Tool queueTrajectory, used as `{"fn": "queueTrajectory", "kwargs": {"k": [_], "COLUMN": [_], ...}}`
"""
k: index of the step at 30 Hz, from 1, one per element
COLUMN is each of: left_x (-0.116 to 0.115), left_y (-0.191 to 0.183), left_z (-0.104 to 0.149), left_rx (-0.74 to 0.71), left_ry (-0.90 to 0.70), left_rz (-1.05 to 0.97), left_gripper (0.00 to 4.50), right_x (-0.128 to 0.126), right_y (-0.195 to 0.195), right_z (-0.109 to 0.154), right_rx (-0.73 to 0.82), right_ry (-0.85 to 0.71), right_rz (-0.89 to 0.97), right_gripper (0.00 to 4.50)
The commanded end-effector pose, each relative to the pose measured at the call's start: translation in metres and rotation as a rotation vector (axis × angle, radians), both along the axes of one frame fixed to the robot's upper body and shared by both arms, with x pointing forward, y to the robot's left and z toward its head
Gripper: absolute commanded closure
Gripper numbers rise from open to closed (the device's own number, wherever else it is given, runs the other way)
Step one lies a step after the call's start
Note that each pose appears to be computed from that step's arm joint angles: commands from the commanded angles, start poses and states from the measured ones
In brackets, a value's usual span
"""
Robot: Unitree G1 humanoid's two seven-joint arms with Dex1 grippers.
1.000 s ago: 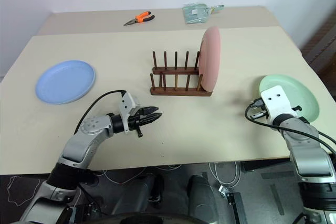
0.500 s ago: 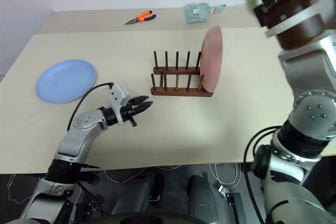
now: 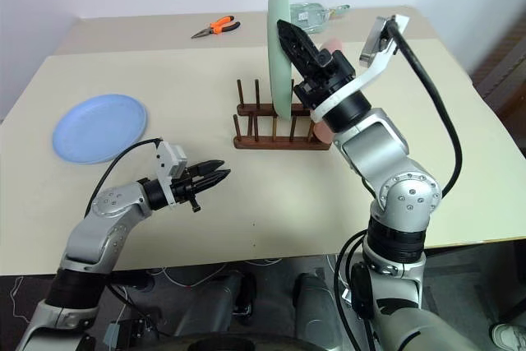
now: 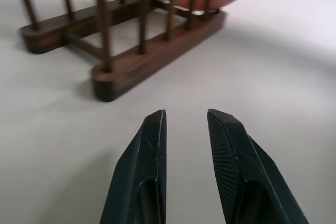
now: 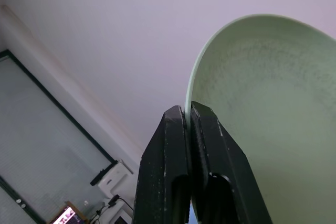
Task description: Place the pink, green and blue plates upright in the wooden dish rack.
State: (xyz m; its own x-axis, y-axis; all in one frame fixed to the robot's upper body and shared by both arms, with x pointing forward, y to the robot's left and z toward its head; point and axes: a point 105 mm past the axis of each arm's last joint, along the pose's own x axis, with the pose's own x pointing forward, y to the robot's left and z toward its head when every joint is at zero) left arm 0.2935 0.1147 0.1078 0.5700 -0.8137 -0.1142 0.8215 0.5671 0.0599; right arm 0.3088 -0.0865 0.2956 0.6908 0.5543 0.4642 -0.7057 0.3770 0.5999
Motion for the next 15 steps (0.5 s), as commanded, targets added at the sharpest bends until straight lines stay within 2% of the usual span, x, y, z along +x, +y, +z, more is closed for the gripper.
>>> {"fn": "queueTrajectory", "kwargs": {"k": [1,5,8,11,15], "left_x": [-0.005,-0.005,-0.005,-0.005,-0.006], "left_y": [-0.005,-0.007,-0.009,-0.011,-0.011], "left_z": [0.008,0.007,0.006,0.005,0.004], "left_rx": [-0.003,-0.001,0.003,0.005,0.012], "left_ry": [-0.024,-0.023,-0.025,-0.027,-0.027], "left_rz": [-0.027,-0.029,-0.033,-0.035,-0.035], "left_gripper": [3.3,3.3,3.3,3.3,3.3], "right_x": [0.009,0.025,0.035,0.04,0.042], "right_y": [0.0,-0.001,-0.005,-0.006,-0.006], "right_z": [-0.005,-0.021,-0.024,-0.022,-0.014], "right_rx": [0.0,-0.032,-0.014,-0.053,-0.143], "right_ry": [0.046,0.144,0.179,0.156,0.082], "right_rz": [-0.011,-0.037,-0.053,-0.076,-0.124], "right_gripper": [4.48,4.48,4.48,3.63,1.64]}}
